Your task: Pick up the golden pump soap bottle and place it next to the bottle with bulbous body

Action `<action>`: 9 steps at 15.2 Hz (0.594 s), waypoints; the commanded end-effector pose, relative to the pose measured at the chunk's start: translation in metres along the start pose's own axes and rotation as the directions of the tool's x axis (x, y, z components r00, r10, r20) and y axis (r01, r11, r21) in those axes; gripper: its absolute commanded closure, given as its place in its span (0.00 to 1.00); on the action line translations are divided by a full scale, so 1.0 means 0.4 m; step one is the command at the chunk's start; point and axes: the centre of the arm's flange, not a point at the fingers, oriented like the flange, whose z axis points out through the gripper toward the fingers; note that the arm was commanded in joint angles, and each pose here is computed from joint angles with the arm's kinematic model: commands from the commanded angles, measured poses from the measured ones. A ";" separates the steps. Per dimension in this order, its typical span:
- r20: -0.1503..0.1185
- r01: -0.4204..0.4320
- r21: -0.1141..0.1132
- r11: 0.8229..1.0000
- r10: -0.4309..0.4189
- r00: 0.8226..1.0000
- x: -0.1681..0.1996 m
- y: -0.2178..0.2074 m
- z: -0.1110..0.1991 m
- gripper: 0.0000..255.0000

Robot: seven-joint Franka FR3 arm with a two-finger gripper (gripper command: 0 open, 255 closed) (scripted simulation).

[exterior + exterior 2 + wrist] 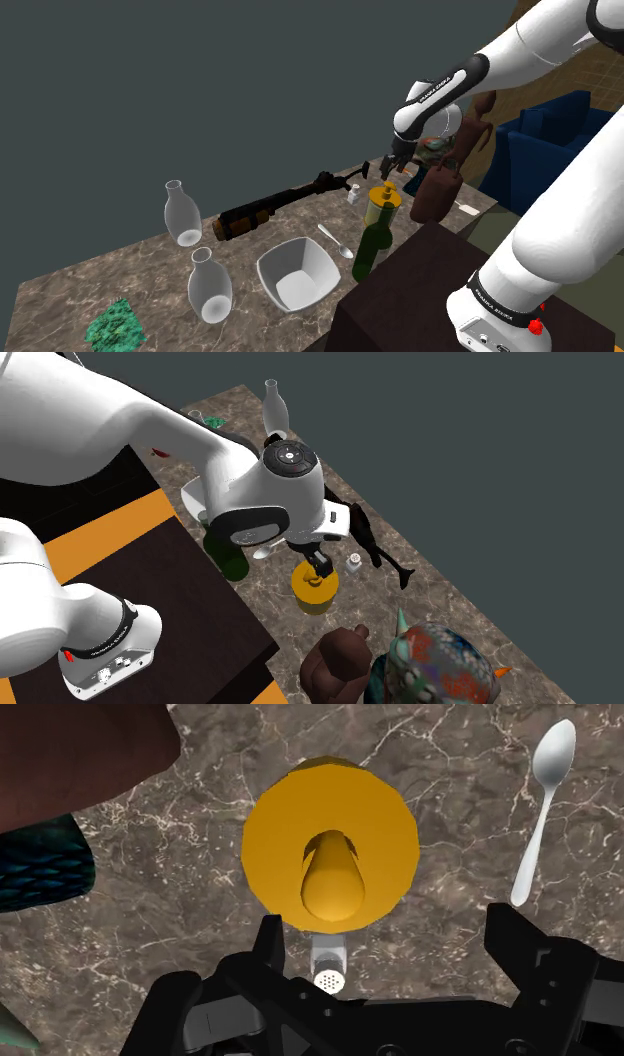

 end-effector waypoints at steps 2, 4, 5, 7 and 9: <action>0.013 0.006 -0.005 1.000 -0.006 1.000 0.015 0.045 0.086 0.00; 0.014 0.006 -0.006 1.000 -0.006 1.000 0.015 0.047 0.104 0.00; 0.014 0.006 -0.006 1.000 -0.006 1.000 0.015 0.047 0.117 0.00; 0.014 0.006 -0.006 1.000 -0.006 1.000 0.015 0.047 0.143 0.00; 0.014 0.006 -0.006 1.000 -0.006 1.000 0.014 0.047 0.170 0.00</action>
